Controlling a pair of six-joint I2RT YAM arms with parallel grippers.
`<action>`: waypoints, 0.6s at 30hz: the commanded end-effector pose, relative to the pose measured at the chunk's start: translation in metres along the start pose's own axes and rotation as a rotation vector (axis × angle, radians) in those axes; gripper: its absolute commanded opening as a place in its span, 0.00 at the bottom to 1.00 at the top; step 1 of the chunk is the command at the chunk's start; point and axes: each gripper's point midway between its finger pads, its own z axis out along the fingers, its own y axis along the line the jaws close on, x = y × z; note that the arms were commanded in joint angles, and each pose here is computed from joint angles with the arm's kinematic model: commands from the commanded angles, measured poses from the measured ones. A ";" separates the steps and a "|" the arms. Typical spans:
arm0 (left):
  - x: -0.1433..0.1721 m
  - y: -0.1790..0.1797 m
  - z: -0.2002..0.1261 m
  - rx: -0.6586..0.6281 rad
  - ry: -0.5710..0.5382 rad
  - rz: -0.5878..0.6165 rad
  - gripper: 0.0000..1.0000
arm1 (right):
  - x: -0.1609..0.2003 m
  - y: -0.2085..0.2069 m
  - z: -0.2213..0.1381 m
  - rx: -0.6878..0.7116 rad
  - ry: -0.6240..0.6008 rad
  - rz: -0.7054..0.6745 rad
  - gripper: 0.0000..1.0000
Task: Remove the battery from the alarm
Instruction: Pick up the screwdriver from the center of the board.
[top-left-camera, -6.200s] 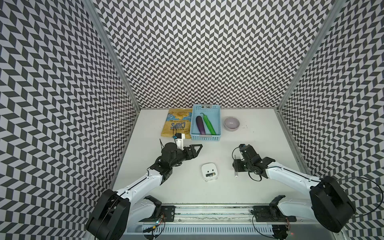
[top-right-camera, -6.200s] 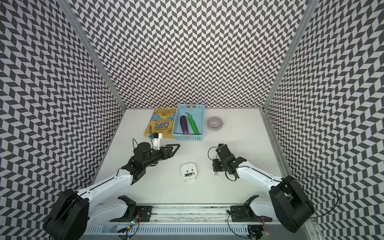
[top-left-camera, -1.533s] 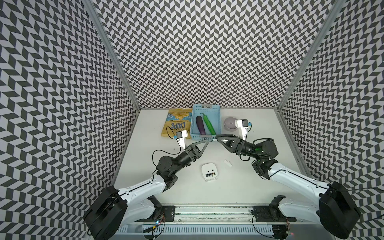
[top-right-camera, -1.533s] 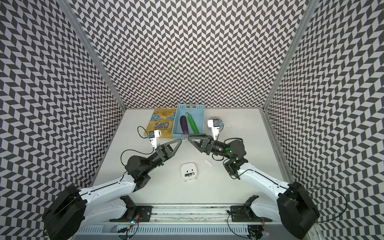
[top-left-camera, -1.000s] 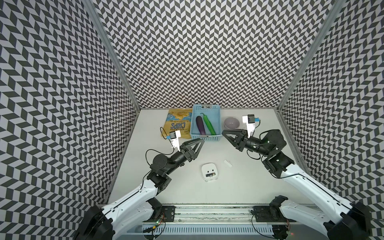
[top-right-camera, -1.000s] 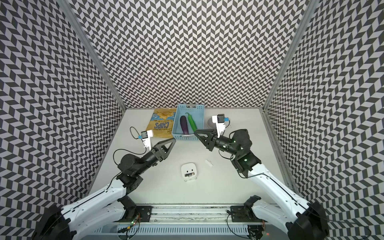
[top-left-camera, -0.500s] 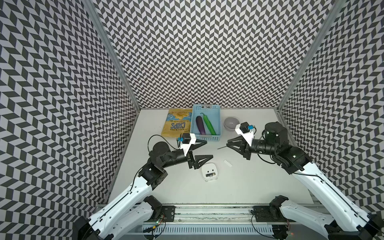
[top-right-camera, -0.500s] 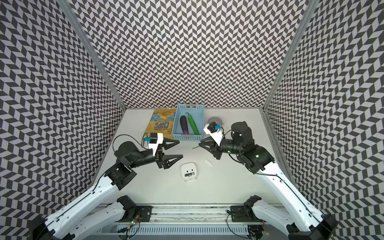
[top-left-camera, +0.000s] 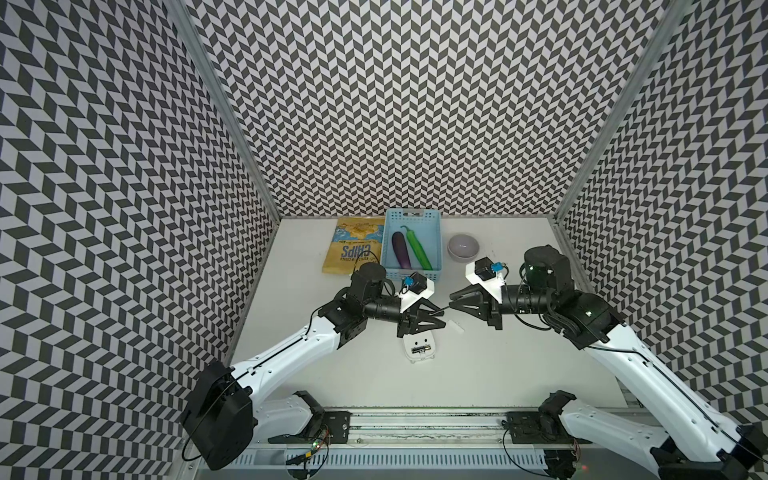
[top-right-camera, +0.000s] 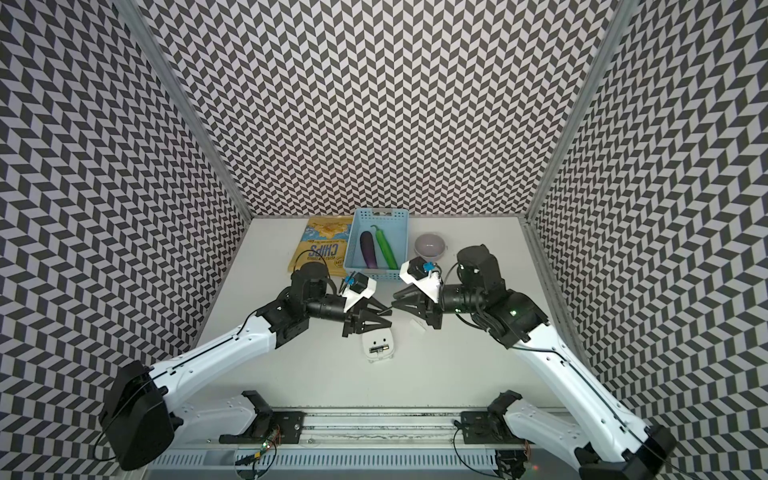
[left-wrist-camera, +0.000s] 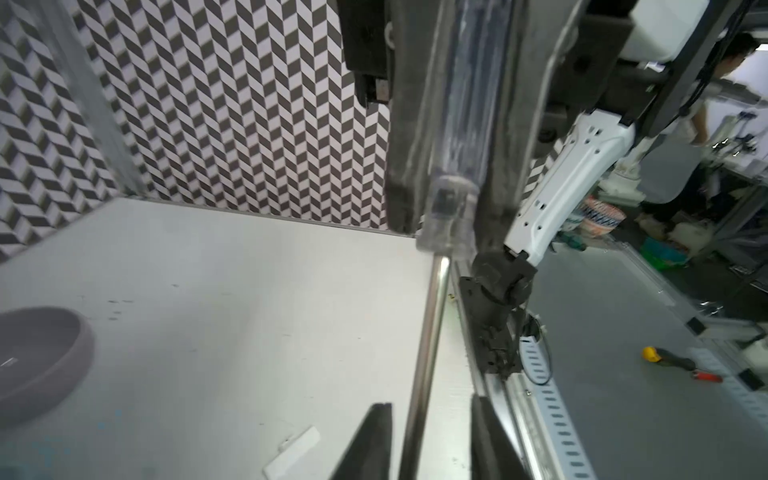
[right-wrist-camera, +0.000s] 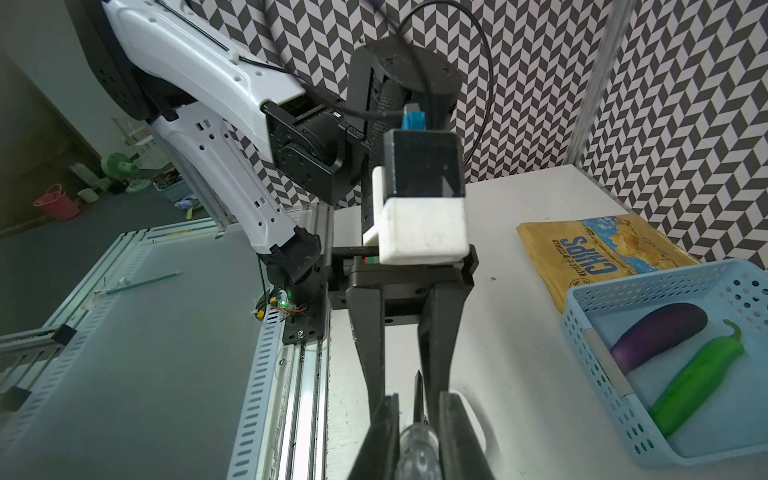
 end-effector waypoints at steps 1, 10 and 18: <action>-0.014 -0.014 0.001 0.086 -0.021 0.032 0.14 | -0.012 0.001 0.000 -0.007 -0.021 -0.052 0.00; -0.023 -0.024 0.001 0.155 -0.057 0.044 0.00 | -0.023 0.005 -0.003 -0.024 -0.100 -0.033 0.20; -0.026 -0.029 0.001 0.180 -0.083 0.054 0.00 | -0.037 0.039 -0.013 -0.188 -0.314 -0.057 0.43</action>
